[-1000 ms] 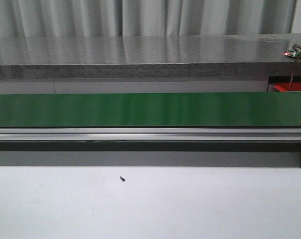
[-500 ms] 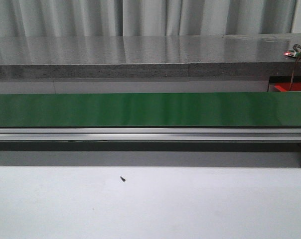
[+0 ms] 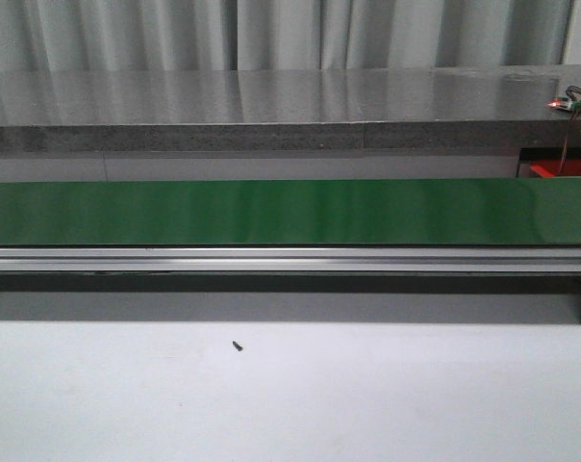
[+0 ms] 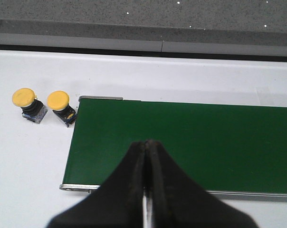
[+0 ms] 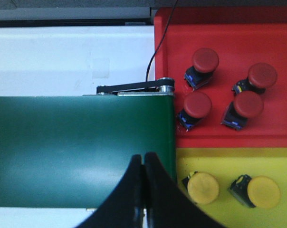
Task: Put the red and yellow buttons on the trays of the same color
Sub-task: 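Move the left gripper over a yellow button on the table and grasp it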
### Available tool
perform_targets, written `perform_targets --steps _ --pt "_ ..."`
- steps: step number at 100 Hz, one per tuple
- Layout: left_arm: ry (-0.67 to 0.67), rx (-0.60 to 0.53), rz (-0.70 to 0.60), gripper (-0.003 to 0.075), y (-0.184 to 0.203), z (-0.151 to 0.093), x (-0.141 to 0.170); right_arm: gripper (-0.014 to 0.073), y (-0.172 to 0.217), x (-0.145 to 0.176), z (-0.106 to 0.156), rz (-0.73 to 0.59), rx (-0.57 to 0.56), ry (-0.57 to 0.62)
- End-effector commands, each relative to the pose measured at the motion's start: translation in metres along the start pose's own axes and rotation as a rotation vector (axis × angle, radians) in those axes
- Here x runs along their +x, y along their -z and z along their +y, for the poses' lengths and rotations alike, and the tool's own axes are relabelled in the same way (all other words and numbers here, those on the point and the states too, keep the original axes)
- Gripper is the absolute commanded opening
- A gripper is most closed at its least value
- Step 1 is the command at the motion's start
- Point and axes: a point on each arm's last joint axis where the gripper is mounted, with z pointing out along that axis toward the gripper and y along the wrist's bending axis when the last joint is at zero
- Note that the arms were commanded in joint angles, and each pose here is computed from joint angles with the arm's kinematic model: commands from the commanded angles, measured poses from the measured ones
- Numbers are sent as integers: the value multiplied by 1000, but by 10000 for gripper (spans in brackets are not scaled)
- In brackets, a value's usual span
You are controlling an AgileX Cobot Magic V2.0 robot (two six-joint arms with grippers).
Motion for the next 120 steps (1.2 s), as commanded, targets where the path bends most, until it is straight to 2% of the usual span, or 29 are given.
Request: perform_targets --steps 1,19,36,63,79,91,96,113,120 --pt "5 10 -111 -20 14 -4 -12 -106 28 5 3 -128 5 5" --pt "5 10 -111 -20 14 -4 -12 -106 46 36 5 -145 9 52" --pt "6 11 -112 -20 14 -4 -12 -106 61 57 10 -169 -18 29" --pt "1 -7 -110 -19 13 -1 -12 -106 73 68 13 -167 -34 24" --pt "52 -81 -116 -3 11 18 -13 -106 72 72 13 -127 -41 25" --pt "98 -132 -85 122 1 36 -12 -106 72 72 13 -127 -41 25" --pt "117 -139 -68 207 -5 42 -11 -106 72 72 13 -127 -41 25" --pt "134 -156 -23 591 -34 55 -12 -106 72 72 13 -127 -41 25" --pt "130 -174 11 677 -48 62 -12 -106 72 72 13 -127 -41 25"
